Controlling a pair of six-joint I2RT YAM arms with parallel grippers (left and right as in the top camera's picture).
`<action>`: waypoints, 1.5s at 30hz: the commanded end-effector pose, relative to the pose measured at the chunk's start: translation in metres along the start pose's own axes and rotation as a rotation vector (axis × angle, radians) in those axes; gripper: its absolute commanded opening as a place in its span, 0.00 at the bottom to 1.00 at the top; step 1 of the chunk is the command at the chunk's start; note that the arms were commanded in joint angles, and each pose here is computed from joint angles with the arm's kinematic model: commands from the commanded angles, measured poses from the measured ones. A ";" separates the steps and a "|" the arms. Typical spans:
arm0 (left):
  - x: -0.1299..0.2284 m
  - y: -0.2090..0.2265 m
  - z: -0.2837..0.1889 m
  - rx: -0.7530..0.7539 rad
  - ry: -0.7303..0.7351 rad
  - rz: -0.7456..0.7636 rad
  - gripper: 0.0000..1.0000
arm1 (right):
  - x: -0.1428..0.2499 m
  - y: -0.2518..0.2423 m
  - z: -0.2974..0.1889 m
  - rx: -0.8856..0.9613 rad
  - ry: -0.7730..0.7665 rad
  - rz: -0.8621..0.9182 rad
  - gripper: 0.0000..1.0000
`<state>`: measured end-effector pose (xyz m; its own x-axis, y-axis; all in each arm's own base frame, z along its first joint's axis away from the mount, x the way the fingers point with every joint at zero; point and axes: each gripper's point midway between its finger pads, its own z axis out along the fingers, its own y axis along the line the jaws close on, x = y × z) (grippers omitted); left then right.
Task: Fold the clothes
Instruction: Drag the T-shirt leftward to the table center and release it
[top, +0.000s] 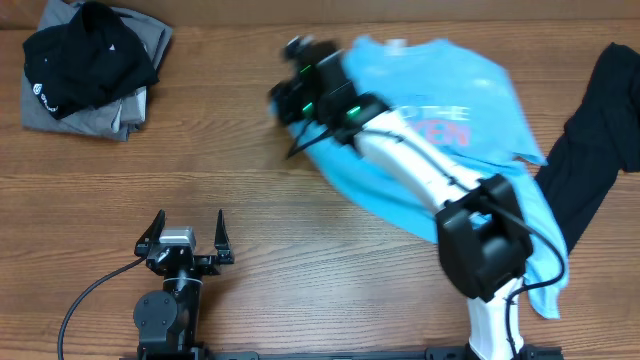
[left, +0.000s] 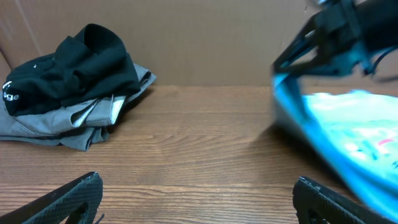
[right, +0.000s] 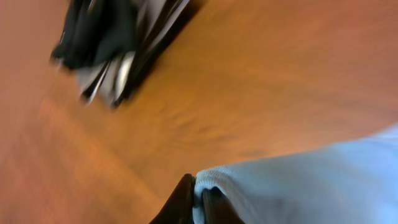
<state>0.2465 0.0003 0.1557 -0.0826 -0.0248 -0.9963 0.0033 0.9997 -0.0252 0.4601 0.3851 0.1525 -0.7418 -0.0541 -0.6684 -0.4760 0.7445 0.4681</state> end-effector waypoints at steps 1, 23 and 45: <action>0.000 0.001 0.000 -0.007 -0.004 -0.006 1.00 | -0.002 0.016 0.001 0.014 -0.016 -0.025 0.18; 0.000 0.001 0.000 -0.007 -0.004 -0.006 1.00 | -0.036 -0.264 -0.271 0.855 0.112 0.462 1.00; -0.112 -0.045 -0.032 0.273 -0.422 -0.030 1.00 | 0.012 -0.398 -0.428 0.933 -0.121 1.026 1.00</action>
<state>0.2313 -0.0311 0.2539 0.3019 -0.0884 -0.9492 0.2060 0.9782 -0.0256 0.4396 -0.1971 0.1942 -0.5095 0.7981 -0.3217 0.7782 0.5869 0.2234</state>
